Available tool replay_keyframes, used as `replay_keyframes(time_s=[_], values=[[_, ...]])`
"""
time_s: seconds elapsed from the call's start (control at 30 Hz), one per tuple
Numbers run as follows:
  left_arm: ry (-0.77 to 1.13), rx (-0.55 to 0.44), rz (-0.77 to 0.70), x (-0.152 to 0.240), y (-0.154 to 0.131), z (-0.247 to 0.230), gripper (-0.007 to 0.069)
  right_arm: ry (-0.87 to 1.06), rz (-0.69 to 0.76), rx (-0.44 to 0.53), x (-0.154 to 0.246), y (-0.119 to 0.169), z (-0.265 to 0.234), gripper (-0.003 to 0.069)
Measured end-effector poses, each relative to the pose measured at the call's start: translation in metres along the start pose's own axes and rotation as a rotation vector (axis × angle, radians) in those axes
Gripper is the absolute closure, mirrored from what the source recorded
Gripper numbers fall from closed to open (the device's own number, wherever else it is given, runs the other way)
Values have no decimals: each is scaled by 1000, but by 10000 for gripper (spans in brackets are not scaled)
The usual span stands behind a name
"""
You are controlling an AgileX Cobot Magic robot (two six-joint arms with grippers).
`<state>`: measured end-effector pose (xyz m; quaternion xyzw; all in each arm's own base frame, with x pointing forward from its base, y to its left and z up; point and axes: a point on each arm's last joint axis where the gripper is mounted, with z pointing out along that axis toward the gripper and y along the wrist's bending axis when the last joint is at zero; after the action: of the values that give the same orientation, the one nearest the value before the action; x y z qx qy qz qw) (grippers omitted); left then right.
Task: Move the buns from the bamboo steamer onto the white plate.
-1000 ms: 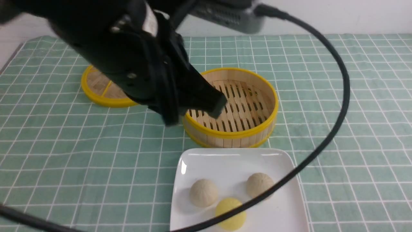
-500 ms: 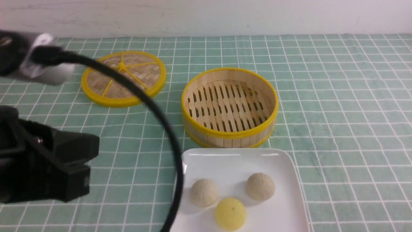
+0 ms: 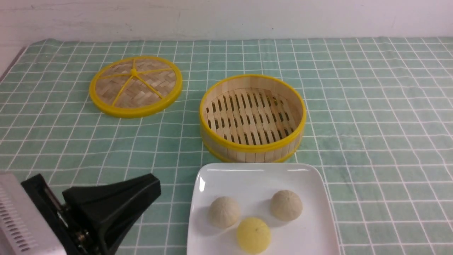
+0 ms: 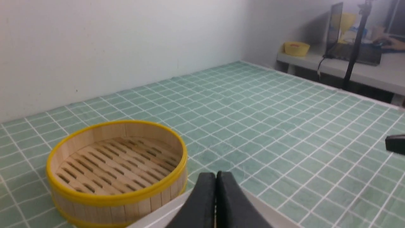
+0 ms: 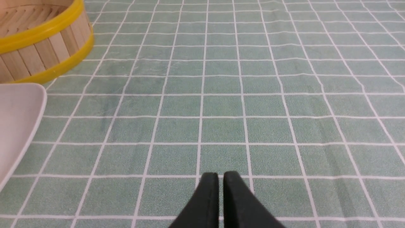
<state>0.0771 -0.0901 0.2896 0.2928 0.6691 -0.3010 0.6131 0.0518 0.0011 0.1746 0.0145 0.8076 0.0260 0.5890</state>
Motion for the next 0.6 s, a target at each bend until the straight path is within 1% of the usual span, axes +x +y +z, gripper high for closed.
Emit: replay_keyframes(time_s=[0.2,0.4,0.53,0.6], values=[[42,-27,-2,6,3,0,594,-1,0,0,0,0,0,610],[41,-29,-80,6,3,0,590,-1,0,0,0,0,0,602],[93,-73,-125,11,6,-2,585,-1,1,0,0,0,0,599],[123,-99,-99,13,9,-5,584,-1,1,0,0,0,0,599]])
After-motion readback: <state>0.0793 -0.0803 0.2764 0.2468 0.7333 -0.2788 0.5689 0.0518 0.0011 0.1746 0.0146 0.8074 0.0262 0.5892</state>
